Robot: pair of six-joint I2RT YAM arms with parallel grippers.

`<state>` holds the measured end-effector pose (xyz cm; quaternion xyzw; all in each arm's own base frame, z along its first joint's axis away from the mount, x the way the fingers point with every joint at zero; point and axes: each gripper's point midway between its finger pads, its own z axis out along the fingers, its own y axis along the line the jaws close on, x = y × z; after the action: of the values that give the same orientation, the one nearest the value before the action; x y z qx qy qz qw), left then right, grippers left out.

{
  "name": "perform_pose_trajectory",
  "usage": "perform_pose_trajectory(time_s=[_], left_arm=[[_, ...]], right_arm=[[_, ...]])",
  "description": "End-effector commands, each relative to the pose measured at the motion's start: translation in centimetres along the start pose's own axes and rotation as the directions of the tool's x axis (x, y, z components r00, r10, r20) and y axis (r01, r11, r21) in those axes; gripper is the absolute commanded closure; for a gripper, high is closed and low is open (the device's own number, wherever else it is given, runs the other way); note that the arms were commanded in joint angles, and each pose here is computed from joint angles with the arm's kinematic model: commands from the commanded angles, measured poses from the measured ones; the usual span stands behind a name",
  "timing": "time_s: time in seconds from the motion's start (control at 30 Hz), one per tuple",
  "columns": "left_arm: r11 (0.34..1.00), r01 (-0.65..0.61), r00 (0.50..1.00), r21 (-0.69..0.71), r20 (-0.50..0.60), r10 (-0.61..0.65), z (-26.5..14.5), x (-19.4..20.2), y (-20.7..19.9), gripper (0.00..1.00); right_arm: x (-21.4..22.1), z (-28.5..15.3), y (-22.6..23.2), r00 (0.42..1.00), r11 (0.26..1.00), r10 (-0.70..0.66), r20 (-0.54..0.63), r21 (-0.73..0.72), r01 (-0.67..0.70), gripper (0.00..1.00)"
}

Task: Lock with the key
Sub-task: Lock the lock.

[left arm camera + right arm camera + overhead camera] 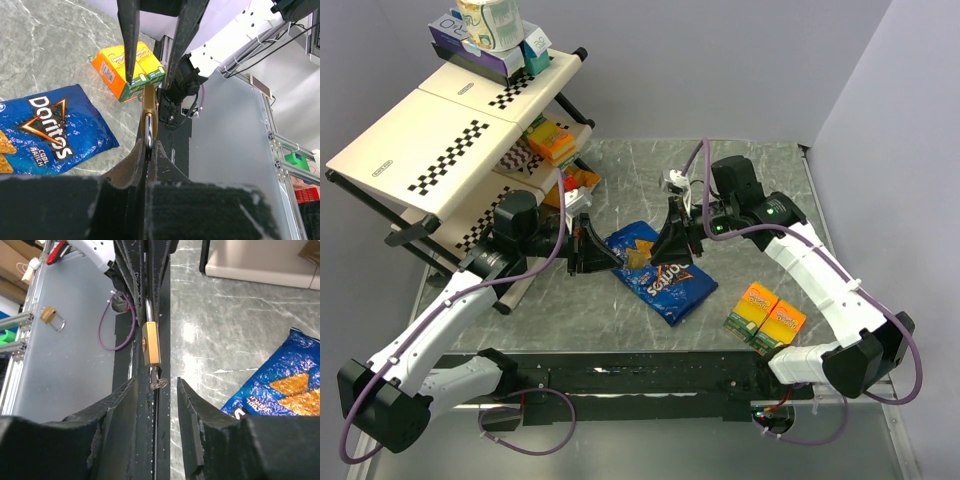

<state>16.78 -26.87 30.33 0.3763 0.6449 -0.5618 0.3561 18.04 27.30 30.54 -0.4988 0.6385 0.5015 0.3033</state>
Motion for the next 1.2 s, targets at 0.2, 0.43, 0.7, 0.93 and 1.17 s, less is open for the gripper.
perform_pose_trajectory(time_s=[0.2,0.43,0.7,0.93,1.17], left_arm=[[0.994,-0.097,0.995,0.046,0.034,0.096,-0.2,-1.4,-1.3,0.99],[0.993,-0.109,0.994,0.046,0.038,0.107,-0.1,-1.5,-1.1,0.99],[0.986,-0.168,0.986,-0.003,-0.002,0.168,-0.6,-1.0,-0.4,0.99],[0.961,-0.273,0.962,-0.049,-0.033,0.272,-1.7,-1.1,1.0,0.99],[0.969,-0.231,0.972,-0.091,0.015,0.233,-2.6,-2.2,2.1,0.99]], right_arm=[[0.0,0.8,0.6,1.0,0.998,-0.023,-0.002,-0.055,0.023,0.66],[-0.1,0.9,1.4,1.0,0.993,0.002,-0.005,-0.114,-0.002,0.89],[0.4,0.2,1.4,1.0,0.994,0.015,-0.009,-0.104,-0.016,1.0],[1.9,-1.4,0.2,0.999,0.997,0.044,-0.014,-0.056,-0.045,1.0],[3.3,-2.9,-2.6,0.996,0.995,0.084,-0.011,0.046,-0.083,1.0]])
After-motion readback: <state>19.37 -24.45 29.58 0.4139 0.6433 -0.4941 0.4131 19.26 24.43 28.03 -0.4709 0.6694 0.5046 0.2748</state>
